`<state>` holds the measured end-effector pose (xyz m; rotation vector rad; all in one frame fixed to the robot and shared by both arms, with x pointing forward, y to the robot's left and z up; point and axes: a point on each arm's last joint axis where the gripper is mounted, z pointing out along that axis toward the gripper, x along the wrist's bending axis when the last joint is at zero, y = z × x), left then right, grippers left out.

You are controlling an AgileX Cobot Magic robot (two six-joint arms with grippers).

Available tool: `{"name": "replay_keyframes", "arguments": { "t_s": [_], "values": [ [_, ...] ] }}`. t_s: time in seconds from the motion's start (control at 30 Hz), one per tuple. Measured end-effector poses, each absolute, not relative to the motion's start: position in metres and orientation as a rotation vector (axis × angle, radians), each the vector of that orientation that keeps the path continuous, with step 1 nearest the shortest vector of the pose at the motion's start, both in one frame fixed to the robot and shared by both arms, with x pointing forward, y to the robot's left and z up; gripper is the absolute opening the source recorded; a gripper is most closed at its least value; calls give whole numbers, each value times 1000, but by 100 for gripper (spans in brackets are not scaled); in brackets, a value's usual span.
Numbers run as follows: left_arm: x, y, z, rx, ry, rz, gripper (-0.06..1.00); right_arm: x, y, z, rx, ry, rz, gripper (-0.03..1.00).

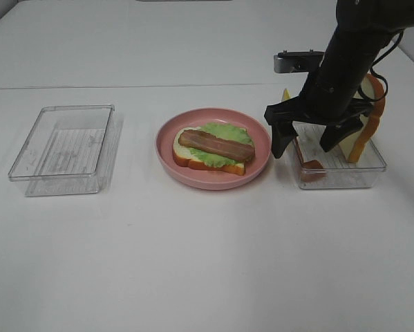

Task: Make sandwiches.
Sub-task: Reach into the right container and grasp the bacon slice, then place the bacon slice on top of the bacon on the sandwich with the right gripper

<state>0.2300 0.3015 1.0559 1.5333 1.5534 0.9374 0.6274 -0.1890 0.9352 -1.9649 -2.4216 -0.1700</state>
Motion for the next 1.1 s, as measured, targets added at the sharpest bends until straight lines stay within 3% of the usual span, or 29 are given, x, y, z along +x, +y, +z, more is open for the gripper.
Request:
{"name": "replay_keyframes", "arguments": {
  "t_s": [0.07,0.1,0.13,0.2,0.23,0.27,0.3,0.33,0.37,0.4,0.43,0.53,0.83,1.1],
  "values": [
    [230,301,1056,1533,1553,937,99,628,-189,932,-1962,-2424,-157,81],
    [230,301,1056,1533,1553,937,99,628,-189,931,-1962,-2424,-155,73],
    [230,301,1056,1533,1553,937,99,628,-189,931,-1962,-2424,-155,73],
    [230,301,1056,1533,1553,937,99,628,-189,931,-1961,-2425,-153,58],
    [230,301,1056,1533,1553,937,99,628,-189,931,-1961,-2425,-153,58],
    [230,301,1056,1533,1553,937,99,628,-189,931,-1961,-2426,-152,47],
    [230,301,1056,1533,1553,937,99,628,-189,931,-1961,-2426,-152,47],
    [230,301,1056,1533,1553,937,99,628,-189,931,-1961,-2426,-152,41],
    [230,301,1056,1533,1553,937,99,628,-189,931,-1961,-2426,-152,28],
    [230,301,1056,1533,1553,937,99,628,-189,931,-1961,-2426,-152,28],
    [230,301,1056,1533,1553,937,99,628,-189,931,-1953,-2434,-153,15],
    [230,301,1056,1533,1553,937,99,628,-189,931,-1937,-2448,-154,3],
    [230,301,1056,1533,1553,937,99,628,-190,931,-1919,-2460,-147,3],
    [230,301,1056,1533,1553,938,99,626,-191,969,-1908,-2483,-153,3]
  ]
}}
